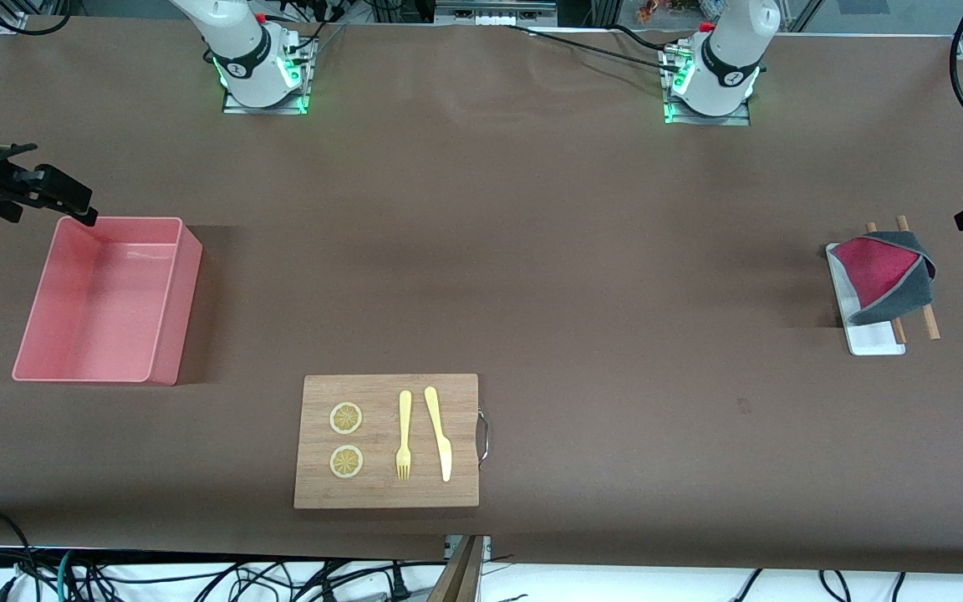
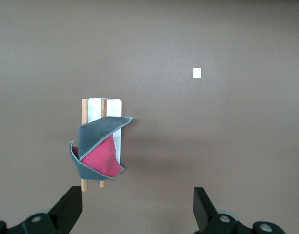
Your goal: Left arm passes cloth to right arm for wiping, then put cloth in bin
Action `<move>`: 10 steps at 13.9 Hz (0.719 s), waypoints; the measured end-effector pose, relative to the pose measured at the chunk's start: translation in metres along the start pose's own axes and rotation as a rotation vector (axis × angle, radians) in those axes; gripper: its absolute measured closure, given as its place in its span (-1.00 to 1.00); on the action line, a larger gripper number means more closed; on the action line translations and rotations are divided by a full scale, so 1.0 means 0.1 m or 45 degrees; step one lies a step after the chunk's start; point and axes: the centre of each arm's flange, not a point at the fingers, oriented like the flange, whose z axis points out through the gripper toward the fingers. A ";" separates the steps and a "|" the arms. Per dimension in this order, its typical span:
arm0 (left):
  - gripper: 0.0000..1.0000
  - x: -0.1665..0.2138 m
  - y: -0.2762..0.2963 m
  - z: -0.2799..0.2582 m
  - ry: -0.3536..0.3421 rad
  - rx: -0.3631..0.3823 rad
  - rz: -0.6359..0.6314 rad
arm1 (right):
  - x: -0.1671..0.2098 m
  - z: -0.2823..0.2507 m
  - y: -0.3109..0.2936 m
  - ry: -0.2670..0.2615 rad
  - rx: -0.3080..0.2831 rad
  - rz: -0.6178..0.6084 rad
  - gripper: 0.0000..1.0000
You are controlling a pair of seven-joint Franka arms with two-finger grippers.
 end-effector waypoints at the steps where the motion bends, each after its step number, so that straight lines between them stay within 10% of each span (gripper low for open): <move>1: -1.00 0.00 0.00 0.00 0.000 -0.001 0.000 | 0.00 0.00 0.00 0.001 0.000 -0.001 -1.00; 10: -1.00 0.01 0.00 0.03 -0.007 -0.001 -0.001 | 0.03 0.00 -0.02 0.022 0.002 -0.005 -1.00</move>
